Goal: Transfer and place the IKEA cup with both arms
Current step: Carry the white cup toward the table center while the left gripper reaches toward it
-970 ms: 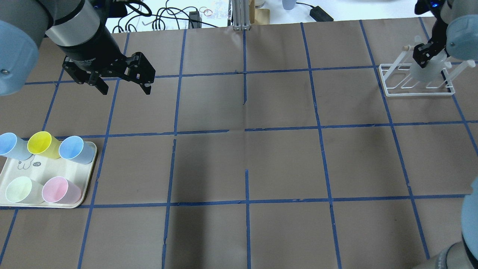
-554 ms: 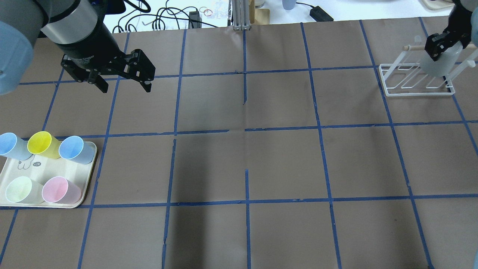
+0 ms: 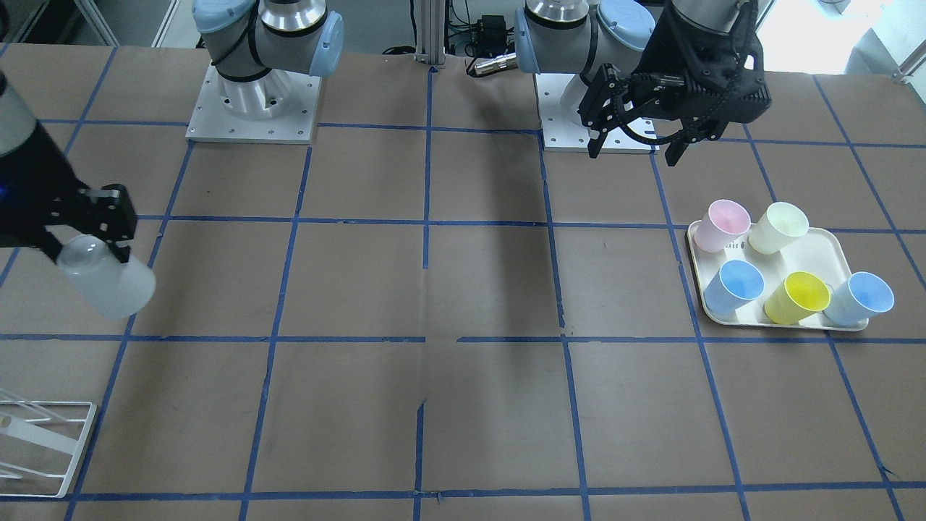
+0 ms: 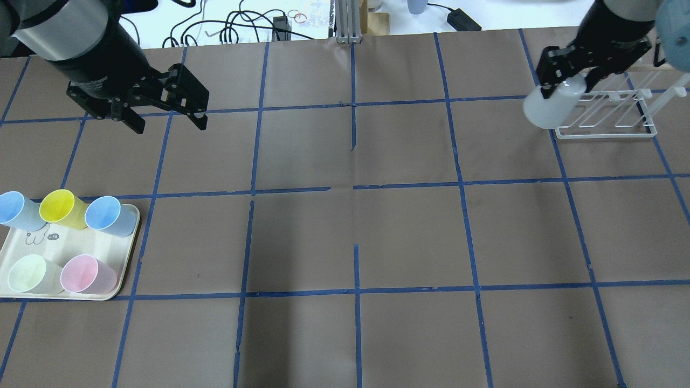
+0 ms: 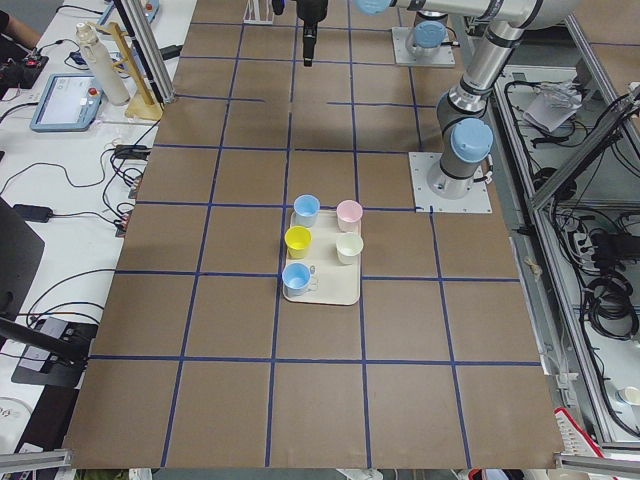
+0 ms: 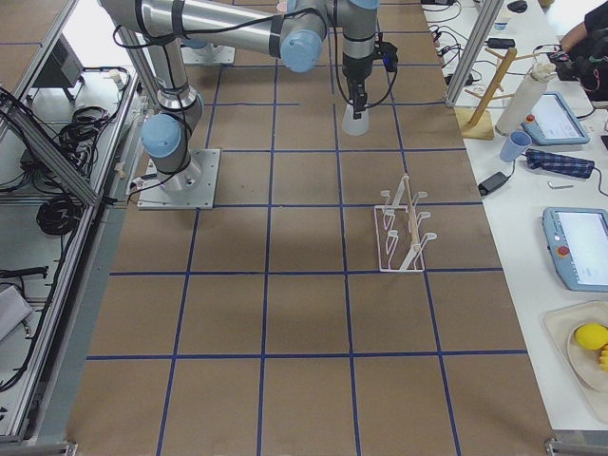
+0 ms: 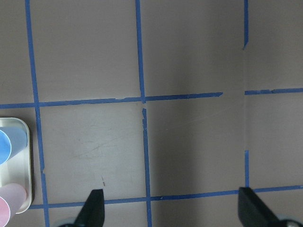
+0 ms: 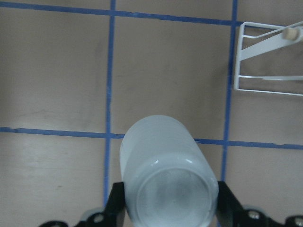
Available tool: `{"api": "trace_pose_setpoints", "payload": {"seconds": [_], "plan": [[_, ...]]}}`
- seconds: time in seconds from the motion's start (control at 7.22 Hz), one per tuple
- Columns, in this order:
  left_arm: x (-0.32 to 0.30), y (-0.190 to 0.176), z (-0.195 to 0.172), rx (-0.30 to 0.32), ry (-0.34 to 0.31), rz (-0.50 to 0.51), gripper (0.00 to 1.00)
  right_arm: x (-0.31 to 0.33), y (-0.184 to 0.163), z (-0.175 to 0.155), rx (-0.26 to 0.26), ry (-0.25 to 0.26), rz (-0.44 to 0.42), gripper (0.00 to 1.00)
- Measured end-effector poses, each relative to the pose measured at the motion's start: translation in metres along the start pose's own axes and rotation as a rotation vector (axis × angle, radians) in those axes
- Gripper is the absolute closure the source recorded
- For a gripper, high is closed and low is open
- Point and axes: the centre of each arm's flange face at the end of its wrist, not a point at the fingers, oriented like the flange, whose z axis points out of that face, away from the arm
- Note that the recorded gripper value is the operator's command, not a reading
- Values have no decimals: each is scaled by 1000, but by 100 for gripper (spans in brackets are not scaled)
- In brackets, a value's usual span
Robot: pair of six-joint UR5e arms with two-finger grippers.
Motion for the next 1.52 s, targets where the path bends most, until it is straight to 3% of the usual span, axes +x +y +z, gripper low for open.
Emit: {"api": "trace_pose_setpoints", "payload": {"seconds": [0.14,0.55,0.97,1.25,1.52], "plan": [[-21,2,1,-27,96,-19,0,-50,6,0,-16,-90,66,100],[-92,8,45,-64,548,-141,0,-138,32,-29,-116,-578,274,100],[-118,26,119,-28,927,-275,0,-168,39,-23,-267,-1000,384,100],[-109,31,159,4,1137,-390,0,-172,48,12,-384,-1256,467,100],[-83,33,178,-2,1234,-416,0,-169,56,50,-453,-1433,539,100]]}}
